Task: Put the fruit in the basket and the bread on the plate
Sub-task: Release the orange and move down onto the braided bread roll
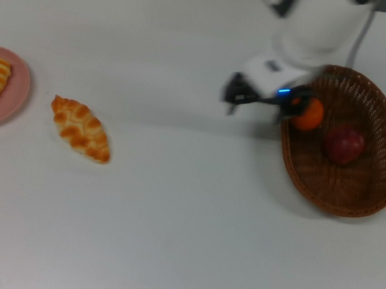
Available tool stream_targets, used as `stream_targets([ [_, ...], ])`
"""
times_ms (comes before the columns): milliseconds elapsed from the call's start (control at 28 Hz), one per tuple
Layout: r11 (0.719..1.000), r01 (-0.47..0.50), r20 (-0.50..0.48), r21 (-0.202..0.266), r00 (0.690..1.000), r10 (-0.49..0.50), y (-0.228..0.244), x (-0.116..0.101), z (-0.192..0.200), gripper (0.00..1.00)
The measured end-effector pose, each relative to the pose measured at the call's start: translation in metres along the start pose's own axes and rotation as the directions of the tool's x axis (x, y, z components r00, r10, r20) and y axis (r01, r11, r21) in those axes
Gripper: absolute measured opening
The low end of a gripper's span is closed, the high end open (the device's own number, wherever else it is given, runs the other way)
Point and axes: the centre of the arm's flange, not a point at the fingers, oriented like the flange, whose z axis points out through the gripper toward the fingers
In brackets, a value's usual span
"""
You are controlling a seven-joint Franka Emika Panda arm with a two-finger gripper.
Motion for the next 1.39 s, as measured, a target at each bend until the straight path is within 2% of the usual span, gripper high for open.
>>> stream_targets([
  [179,0.995,0.103,0.030,-0.010,0.994,-0.103,0.099,0.016,0.018,1.00],
  [250,0.982,0.189,0.050,-0.011,0.981,-0.188,0.135,0.016,0.027,1.00],
  [429,0.950,0.313,0.077,-0.013,0.947,-0.311,0.197,0.012,0.038,1.00],
  [536,0.912,0.409,0.093,-0.018,0.909,-0.406,0.236,0.008,0.043,1.00],
  [643,0.861,0.508,0.105,-0.020,0.858,-0.503,0.276,0.004,0.046,1.00],
  [821,0.814,0.579,0.085,-0.045,0.814,-0.574,0.323,-0.003,0.057,1.00],
  [1000,0.782,0.618,0.092,-0.085,0.786,-0.611,0.332,-0.012,0.092,1.00],
  [1143,0.757,0.647,0.107,-0.089,0.762,-0.638,0.325,-0.017,0.120,1.00],
  [1393,0.753,0.652,0.110,-0.087,0.757,-0.644,0.319,-0.018,0.134,1.00],
])
